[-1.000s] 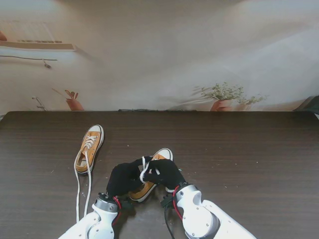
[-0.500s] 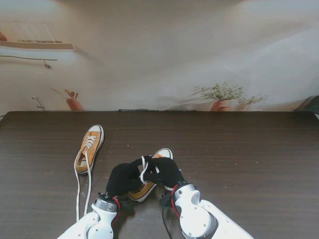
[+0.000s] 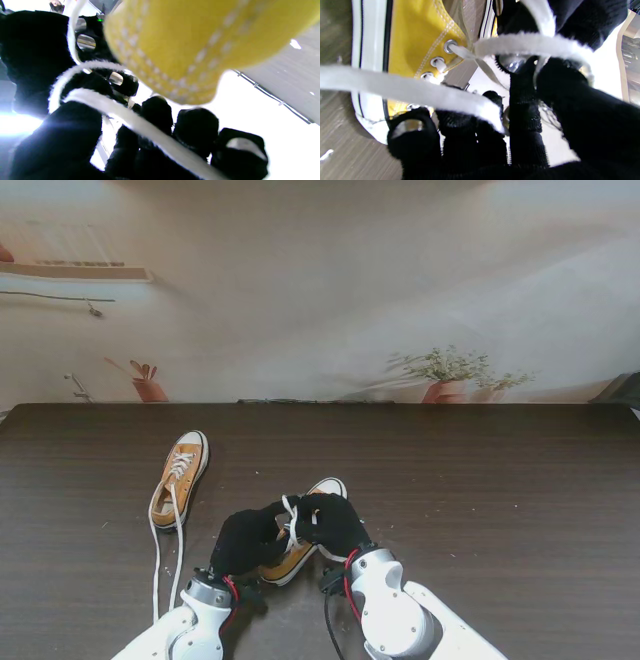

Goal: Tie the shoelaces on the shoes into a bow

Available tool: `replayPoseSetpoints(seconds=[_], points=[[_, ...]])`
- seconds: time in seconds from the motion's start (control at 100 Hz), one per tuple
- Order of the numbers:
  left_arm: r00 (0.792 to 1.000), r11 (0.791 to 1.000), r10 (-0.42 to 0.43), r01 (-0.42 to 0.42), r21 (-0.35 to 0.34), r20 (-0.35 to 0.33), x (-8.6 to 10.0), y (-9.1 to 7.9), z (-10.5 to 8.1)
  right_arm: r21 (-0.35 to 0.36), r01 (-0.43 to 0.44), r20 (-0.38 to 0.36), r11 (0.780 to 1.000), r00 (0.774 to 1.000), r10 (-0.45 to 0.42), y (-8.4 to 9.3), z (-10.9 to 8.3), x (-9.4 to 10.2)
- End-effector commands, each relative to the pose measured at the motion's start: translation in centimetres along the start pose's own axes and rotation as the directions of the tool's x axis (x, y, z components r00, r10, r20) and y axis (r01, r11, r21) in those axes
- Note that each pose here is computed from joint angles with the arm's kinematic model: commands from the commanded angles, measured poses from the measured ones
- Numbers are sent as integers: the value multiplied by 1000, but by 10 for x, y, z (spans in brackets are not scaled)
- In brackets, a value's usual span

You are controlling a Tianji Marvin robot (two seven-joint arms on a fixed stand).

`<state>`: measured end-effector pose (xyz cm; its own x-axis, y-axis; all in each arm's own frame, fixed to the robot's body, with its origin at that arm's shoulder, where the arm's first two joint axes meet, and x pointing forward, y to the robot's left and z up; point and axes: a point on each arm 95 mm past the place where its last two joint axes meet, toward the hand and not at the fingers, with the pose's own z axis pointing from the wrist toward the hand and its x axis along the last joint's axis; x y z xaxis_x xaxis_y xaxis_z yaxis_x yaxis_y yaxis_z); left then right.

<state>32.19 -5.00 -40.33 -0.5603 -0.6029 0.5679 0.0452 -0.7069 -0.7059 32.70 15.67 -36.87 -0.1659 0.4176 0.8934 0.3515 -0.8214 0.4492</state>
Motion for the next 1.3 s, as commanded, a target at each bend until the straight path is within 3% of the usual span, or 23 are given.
replayPoseSetpoints(seconds=[0.0, 0.38, 0.76, 1.29], points=[[1000, 1000, 7, -7, -29, 1, -3, 2, -7, 14, 5, -6, 1000, 1000, -5, 1, 0, 4], [1000, 1000, 15, -15, -23, -13, -2, 0, -8, 45, 7, 27, 999, 1000, -8, 1, -2, 4], [1000, 1000, 13, -13, -18, 0, -2, -1, -11, -48, 51, 26, 998, 998, -50, 2, -2, 0], [1000, 1000, -1, 1, -9, 22, -1, -2, -10, -31, 52, -6, 998, 999, -53, 3, -7, 2]])
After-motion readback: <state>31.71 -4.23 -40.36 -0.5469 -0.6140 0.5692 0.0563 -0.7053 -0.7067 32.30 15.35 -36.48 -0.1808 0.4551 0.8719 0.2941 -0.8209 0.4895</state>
